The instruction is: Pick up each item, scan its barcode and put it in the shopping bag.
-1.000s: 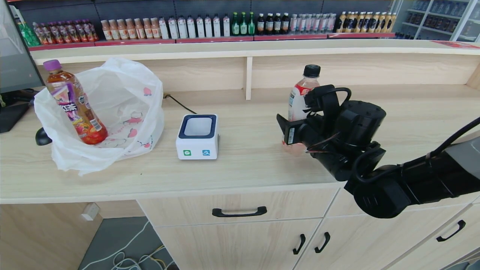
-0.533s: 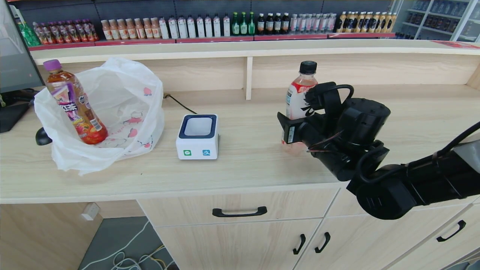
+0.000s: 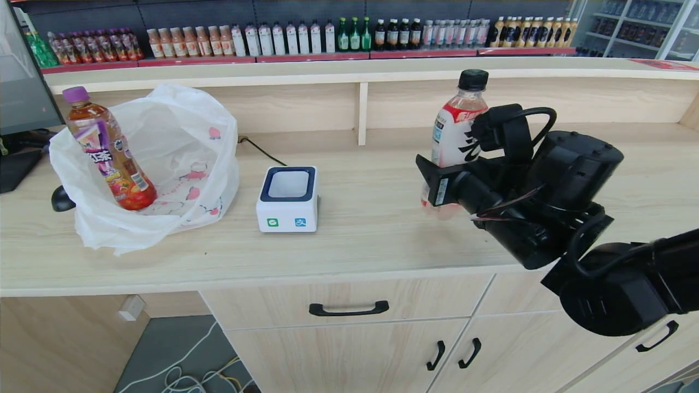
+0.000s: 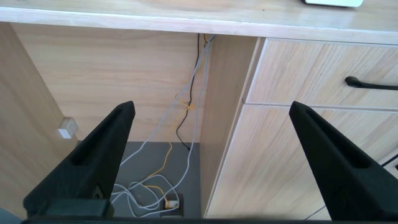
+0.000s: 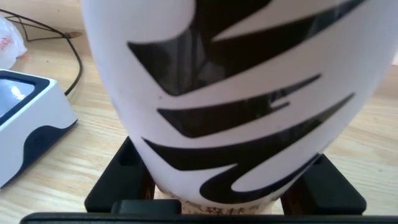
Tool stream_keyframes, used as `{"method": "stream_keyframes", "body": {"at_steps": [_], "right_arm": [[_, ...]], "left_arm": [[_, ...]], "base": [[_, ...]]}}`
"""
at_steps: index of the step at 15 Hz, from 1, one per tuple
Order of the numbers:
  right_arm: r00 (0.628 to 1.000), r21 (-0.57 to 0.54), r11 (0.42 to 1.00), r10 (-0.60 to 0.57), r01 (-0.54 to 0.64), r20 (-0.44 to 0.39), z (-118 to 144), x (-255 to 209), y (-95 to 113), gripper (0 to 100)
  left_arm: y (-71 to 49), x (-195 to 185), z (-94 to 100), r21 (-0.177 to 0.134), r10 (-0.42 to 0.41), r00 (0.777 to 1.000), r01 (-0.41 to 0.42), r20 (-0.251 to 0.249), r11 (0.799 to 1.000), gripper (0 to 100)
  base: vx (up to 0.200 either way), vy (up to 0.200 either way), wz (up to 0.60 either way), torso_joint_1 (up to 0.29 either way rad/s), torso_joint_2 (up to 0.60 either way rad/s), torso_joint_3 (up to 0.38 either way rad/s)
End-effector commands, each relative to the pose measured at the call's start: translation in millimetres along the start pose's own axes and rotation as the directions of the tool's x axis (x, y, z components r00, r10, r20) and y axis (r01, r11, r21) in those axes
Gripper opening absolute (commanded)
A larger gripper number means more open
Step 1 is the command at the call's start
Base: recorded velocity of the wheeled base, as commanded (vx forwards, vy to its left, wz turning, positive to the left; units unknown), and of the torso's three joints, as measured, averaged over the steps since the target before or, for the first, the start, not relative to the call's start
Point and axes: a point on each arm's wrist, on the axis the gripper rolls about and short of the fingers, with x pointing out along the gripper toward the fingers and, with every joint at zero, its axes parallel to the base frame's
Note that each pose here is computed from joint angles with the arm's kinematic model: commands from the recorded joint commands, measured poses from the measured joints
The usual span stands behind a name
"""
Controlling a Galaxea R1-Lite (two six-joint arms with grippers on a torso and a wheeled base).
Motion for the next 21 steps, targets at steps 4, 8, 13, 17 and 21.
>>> {"method": "stream_keyframes", "body": {"at_steps": [4, 8, 13, 17, 21], "right_arm": [[0.994, 0.027, 0.994, 0.105, -0.106, 0.039, 25.9, -46.4, 18.6, 0], [0.980, 0.079, 0.977, 0.200, -0.200, 0.012, 19.5, -74.0, 31.1, 0], [0.939, 0.190, 0.919, 0.339, -0.345, 0.061, 22.5, -101.6, 23.1, 0], [0.856, 0.274, 0.813, 0.505, -0.514, 0.108, 11.0, -121.2, 19.5, 0], [0.786, 0.424, 0.674, 0.590, -0.605, 0.183, -1.9, -119.8, 26.1, 0]], "left_arm": [[0.0, 0.0, 0.0, -0.001, 0.000, 1.000, 0.000, 0.001, 1.000, 100], [0.0, 0.0, 0.0, -0.001, 0.000, 1.000, 0.000, 0.001, 1.000, 100], [0.0, 0.0, 0.0, -0.001, 0.000, 1.000, 0.000, 0.001, 1.000, 100], [0.0, 0.0, 0.0, -0.001, 0.000, 1.000, 0.000, 0.001, 1.000, 100], [0.0, 0.0, 0.0, -0.001, 0.000, 1.000, 0.000, 0.001, 1.000, 100]], "base": [[0.000, 0.000, 0.00, 0.000, 0.00, 0.000], [0.000, 0.000, 0.00, 0.000, 0.00, 0.000], [0.000, 0.000, 0.00, 0.000, 0.00, 0.000], [0.000, 0.000, 0.00, 0.000, 0.00, 0.000], [0.000, 0.000, 0.00, 0.000, 0.00, 0.000]]}}
